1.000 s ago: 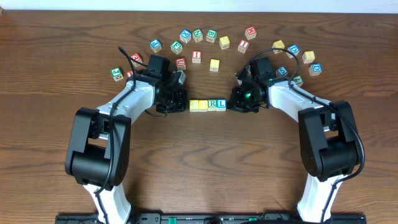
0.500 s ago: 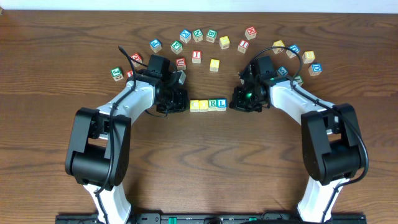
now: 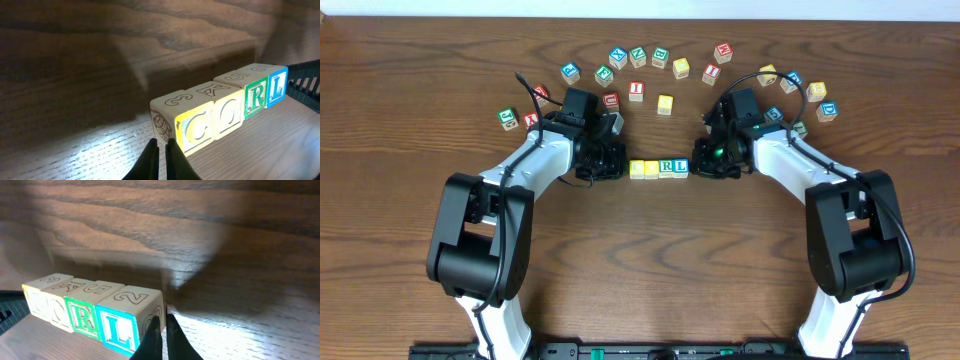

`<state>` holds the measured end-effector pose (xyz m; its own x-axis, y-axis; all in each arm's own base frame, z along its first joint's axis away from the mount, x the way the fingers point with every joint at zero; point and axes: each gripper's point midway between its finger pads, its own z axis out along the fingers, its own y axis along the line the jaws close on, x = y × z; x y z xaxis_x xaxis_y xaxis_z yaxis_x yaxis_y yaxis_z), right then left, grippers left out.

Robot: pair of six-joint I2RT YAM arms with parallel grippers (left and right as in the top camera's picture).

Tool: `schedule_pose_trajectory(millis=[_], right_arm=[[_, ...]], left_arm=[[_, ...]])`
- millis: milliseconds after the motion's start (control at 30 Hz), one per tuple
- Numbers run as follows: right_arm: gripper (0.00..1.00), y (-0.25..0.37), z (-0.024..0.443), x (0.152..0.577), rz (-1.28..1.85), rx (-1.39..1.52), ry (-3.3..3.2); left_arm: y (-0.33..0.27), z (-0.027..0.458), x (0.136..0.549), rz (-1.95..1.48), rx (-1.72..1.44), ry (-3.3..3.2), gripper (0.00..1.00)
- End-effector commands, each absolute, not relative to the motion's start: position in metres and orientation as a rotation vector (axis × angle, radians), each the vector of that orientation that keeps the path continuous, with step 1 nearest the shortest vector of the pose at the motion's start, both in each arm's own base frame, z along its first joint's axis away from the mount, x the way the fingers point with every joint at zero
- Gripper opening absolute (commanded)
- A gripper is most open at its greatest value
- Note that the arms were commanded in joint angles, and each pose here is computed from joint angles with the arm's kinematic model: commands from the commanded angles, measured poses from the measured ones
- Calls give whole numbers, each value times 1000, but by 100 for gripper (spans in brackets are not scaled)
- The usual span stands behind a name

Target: Spell out CORL

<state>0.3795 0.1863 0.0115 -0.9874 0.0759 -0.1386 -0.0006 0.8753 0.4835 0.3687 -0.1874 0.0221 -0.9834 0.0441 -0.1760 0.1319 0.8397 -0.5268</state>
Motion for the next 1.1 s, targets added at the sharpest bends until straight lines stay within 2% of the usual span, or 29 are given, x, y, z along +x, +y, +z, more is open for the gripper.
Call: schedule_pose_trajectory(millis=[0,433,567,700,867,900,967,1000,1033,1067], right_arm=[[1,185,22,381,743,50,2868],[1,158,59,388,605,72,2793],[1,141,84,389,550,89,2748],[1,124,121,387,515,77,2667],[11,107,170,379,484,37,2554],[16,103,179,376,473,30,2532],[27,97,199,369,456,5,2484],[32,95,208,366,449,-14,2461],[44,93,217,361,443,-30,2439],[63,91,226,357,433,-41,2418]], left_arm=[[-182,17,371,-833,122,2868,7],[-146,64,393,-743,44,2755,7],[-120,100,395,-611,-4,2695,7],[-91,160,398,-521,-53,2548,8],[-55,244,389,-423,-104,2303,35],[-48,259,385,-398,-115,2259,43],[-35,284,375,-343,-143,2186,49],[-29,295,370,-316,-157,2152,61],[-24,305,364,-297,-166,2123,75],[-23,313,358,-294,-165,2100,82]])
